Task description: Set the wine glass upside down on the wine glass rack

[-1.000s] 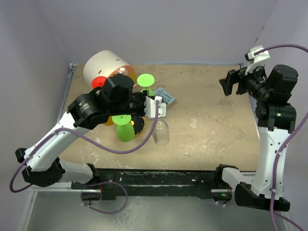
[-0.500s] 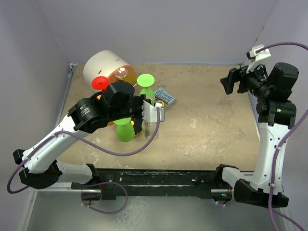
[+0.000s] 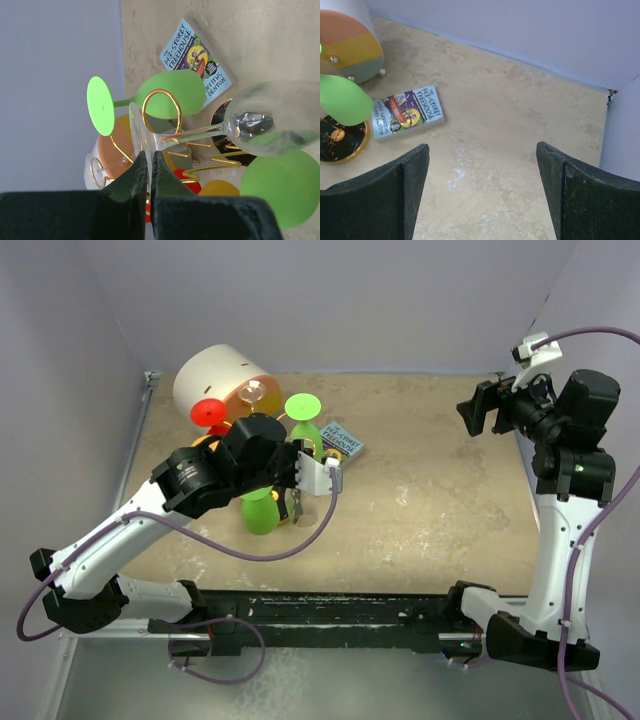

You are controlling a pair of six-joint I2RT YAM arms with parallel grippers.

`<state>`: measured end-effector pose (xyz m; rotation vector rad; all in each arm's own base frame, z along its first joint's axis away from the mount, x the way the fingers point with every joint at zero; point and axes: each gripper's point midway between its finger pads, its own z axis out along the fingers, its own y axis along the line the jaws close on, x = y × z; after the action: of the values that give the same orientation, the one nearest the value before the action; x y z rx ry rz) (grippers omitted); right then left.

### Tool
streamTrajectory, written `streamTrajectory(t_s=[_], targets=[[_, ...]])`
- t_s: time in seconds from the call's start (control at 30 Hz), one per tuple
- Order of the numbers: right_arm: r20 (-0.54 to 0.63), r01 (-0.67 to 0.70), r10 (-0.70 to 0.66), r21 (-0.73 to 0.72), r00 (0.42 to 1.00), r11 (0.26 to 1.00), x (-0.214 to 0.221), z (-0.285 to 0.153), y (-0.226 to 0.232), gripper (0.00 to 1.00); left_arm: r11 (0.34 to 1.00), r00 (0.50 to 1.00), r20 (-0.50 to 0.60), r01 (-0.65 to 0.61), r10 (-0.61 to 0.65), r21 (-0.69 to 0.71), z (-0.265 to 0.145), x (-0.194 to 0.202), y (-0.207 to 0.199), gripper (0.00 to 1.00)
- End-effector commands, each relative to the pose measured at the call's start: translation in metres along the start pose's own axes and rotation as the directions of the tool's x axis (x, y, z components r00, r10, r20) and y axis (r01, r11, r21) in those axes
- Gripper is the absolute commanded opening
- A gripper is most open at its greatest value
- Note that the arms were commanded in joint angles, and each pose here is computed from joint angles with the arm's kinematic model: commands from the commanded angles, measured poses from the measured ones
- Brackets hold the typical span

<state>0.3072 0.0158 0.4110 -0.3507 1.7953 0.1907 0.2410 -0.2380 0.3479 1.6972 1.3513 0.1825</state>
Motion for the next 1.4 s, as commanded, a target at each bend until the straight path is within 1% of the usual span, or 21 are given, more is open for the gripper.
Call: streamTrajectory(t_s=[0.0, 0.5, 0.87, 1.37], targets=[[0.054, 0.016, -0.016, -0.012, 0.998, 1.000, -0.015, -0.007, 0.004, 0.90, 0.992, 1.000, 0.012, 0.002, 0.000, -0.124, -0.010, -0.005, 0.027, 0.00], [0.055, 0.014, -0.012, -0.021, 0.998, 1.000, -0.015, -0.005, 0.005, 0.90, 0.984, 0.999, -0.040, -0.018, 0.011, -0.179, -0.010, 0.003, 0.038, 0.00], [0.052, 0.012, -0.011, -0.020, 0.999, 1.000, -0.013, -0.005, 0.004, 0.90, 0.981, 0.998, -0.056, -0.022, 0.012, -0.193, -0.012, 0.008, 0.039, 0.00], [0.052, 0.008, -0.007, -0.022, 0.999, 1.000, -0.013, -0.005, 0.004, 0.90, 0.972, 0.994, -0.107, -0.052, 0.028, -0.229, -0.014, 0.016, 0.046, 0.00]])
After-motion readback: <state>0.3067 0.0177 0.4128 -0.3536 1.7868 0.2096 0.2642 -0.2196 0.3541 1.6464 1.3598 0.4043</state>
